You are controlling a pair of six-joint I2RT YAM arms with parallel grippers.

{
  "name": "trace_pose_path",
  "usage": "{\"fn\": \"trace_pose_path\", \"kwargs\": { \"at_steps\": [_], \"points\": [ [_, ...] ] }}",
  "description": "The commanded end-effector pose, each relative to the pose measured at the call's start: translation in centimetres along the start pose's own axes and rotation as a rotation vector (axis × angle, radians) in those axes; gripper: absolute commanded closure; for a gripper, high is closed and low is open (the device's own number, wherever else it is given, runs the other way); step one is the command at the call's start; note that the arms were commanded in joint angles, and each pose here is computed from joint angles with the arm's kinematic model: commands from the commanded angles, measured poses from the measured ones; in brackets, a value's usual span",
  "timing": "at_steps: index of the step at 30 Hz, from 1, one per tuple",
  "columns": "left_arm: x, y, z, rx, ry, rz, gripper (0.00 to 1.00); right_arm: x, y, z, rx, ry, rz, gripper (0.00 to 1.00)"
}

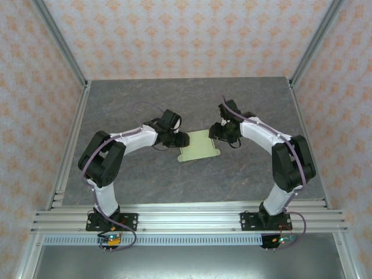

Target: Fold the paper box

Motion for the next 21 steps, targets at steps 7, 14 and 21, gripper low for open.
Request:
{"fn": "trace_pose_path", "kwargs": {
  "at_steps": [7, 14, 21],
  "points": [
    [2.4, -2.2, -3.1, 0.101, -0.018, 0.101, 0.53, -0.2, -1.2, -2.5, 0.096, 0.147, 0.083, 0.39],
    [2.2, -4.0, -3.6, 0.119, 0.018, -0.03, 0.56, 0.3, -2.4, -3.2, 0.167, 0.095, 0.158, 0.38],
    [4.4, -6.2, -4.6, 0.075, 0.169, -0.221, 0.63, -1.5, -0.4, -1.6, 0.23, -0.163, 0.438, 0.27]
  ]
}}
Point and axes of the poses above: each hand's point on the last joint's axis, 136 mm out from that joint toward the fingers, its own y axis back along the fingers, its own x axis along the line the jaws close on, z = x × y, the point moved 4 cm from there along y, back along the fingers, and after that the axes turned 15 degrees about -y, right-handed, at the moved point
